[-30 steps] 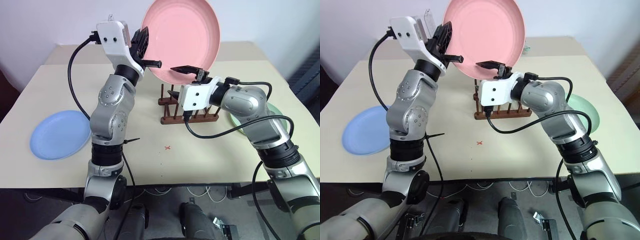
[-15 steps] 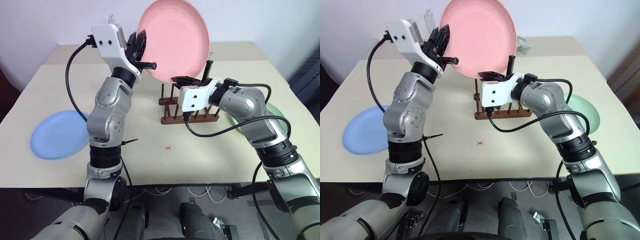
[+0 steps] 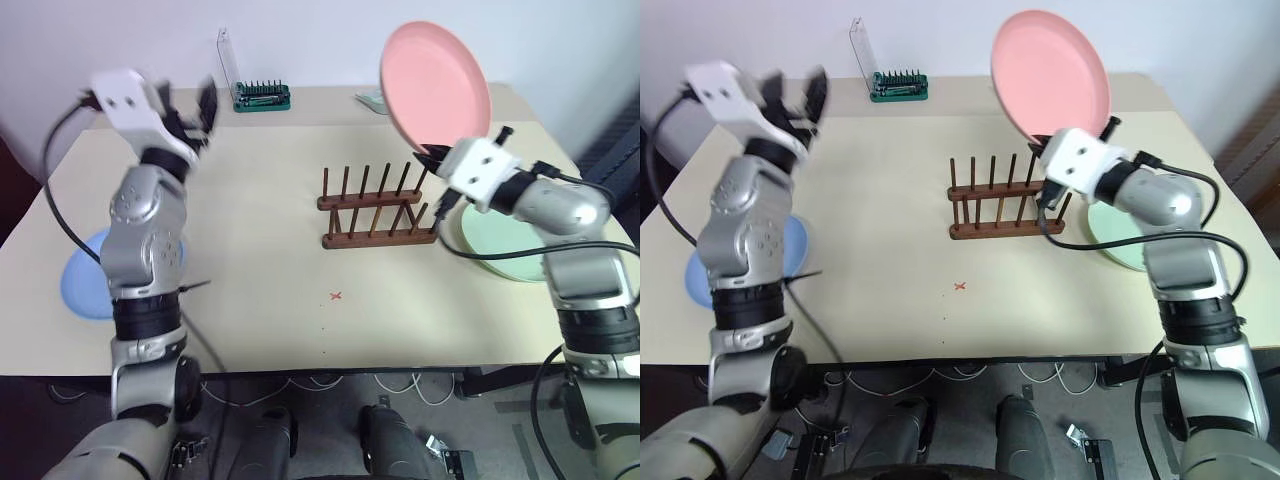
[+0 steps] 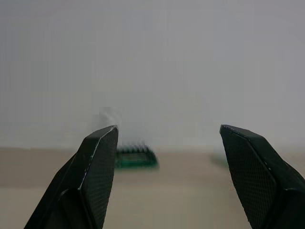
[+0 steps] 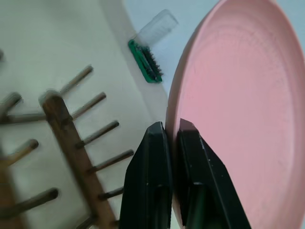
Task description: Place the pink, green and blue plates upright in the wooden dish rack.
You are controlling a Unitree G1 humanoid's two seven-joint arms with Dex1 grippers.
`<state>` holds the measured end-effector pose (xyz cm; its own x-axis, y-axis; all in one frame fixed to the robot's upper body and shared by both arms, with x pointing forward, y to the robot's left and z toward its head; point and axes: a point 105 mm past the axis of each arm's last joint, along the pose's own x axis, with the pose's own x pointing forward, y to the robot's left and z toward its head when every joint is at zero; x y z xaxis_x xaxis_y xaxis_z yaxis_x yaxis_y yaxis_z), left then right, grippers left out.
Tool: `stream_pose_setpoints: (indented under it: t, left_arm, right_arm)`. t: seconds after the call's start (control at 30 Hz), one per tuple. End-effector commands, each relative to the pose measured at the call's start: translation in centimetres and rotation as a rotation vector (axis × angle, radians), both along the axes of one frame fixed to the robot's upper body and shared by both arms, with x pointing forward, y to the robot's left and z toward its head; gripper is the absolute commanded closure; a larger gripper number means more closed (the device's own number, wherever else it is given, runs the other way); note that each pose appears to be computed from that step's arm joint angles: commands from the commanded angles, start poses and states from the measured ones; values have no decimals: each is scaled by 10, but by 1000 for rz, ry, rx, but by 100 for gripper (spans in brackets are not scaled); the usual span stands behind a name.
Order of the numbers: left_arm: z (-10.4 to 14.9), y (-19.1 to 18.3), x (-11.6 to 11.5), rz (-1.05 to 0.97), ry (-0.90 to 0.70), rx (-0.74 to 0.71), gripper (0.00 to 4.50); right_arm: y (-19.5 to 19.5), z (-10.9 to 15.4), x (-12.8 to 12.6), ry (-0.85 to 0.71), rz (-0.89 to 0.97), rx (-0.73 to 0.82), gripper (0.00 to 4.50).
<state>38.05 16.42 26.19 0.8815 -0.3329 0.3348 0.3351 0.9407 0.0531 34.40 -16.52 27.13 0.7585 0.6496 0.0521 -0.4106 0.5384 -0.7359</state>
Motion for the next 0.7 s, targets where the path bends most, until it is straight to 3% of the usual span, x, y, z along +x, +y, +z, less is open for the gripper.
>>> stream_pose_setpoints:
  t: [0.03,0.13,0.4,0.7]
  left_arm:
    - [-15,-54,-34,-357,12,187,103]
    - [-42,-75,-54,-530,85,310,103]
    - [-91,-109,-83,-813,248,396,103]
    - [-100,-121,-93,-889,267,385,103]
  right_arm:
    - [-3,30,-26,69,122,237,450]
    - [-7,31,-36,159,176,348,450]
    - [-5,28,-43,362,318,669,450]
    - [-7,26,-33,434,344,749,450]
